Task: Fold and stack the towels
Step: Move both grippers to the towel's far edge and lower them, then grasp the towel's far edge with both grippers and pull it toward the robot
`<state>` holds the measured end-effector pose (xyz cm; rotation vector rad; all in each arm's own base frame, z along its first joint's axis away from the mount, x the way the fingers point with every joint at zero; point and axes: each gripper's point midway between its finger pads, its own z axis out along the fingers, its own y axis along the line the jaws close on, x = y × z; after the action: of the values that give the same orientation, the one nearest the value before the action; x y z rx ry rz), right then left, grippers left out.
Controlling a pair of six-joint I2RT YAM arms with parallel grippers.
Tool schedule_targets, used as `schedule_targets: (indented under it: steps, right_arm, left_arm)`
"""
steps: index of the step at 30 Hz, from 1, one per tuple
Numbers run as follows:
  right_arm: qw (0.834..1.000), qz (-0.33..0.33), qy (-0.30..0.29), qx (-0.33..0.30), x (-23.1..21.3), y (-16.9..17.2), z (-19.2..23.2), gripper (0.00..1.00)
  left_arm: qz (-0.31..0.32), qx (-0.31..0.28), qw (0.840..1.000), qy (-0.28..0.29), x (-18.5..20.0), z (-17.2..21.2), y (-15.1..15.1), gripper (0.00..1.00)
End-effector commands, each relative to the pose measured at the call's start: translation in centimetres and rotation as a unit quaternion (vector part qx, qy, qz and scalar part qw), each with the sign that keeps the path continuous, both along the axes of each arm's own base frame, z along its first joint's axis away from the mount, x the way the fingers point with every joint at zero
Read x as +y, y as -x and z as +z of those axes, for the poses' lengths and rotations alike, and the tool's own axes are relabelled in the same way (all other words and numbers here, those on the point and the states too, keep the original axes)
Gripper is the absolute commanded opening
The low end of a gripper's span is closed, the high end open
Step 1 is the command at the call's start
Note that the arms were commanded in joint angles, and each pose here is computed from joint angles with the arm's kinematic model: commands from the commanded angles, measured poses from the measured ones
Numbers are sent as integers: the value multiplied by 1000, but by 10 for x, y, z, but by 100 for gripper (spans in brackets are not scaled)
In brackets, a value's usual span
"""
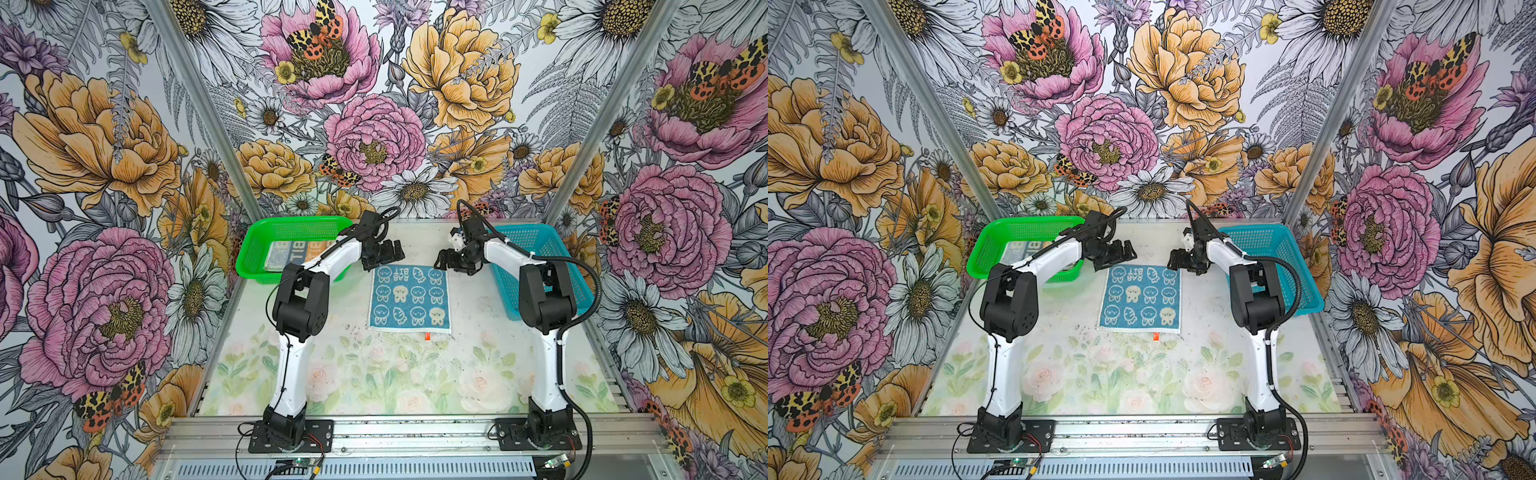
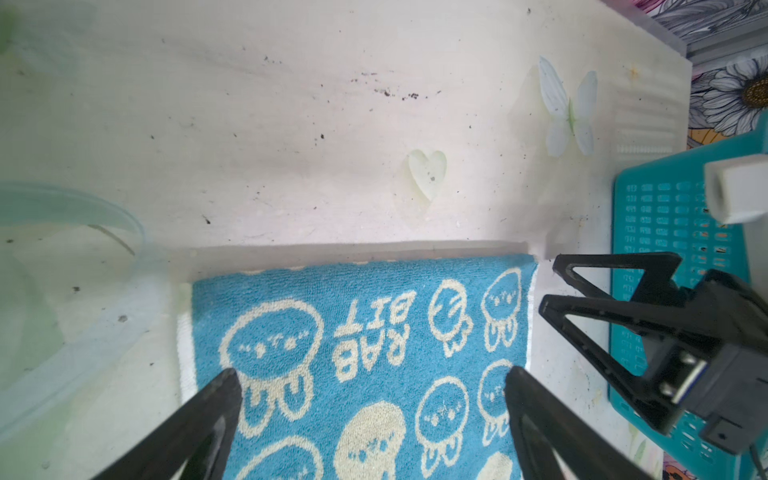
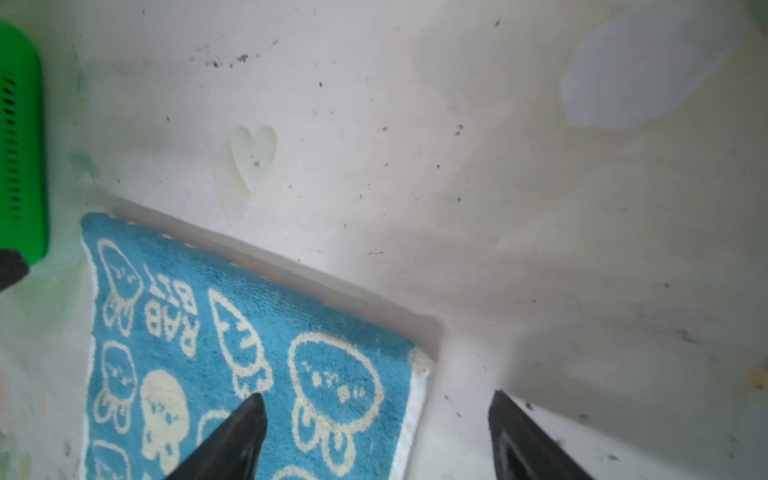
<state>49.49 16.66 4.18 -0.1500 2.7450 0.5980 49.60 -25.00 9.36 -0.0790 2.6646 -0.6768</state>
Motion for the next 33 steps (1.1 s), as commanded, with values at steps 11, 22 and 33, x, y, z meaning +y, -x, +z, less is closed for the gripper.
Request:
schedule_targets:
  steps: [11, 22, 33]
  right_arm:
    - [996, 38, 82, 4, -5, -4, -30, 55]
    - [994, 56, 94, 17, 5, 2, -41, 33]
    - [992, 41, 115, 18, -9, -4, -40, 0]
  left_arm:
    - [-18, -2, 1000, -9, -5, 2, 10, 99]
    - [-22, 2, 1000, -12, -5, -2, 15, 99]
    - [-28, 3, 1000, -8, -7, 3, 21, 99]
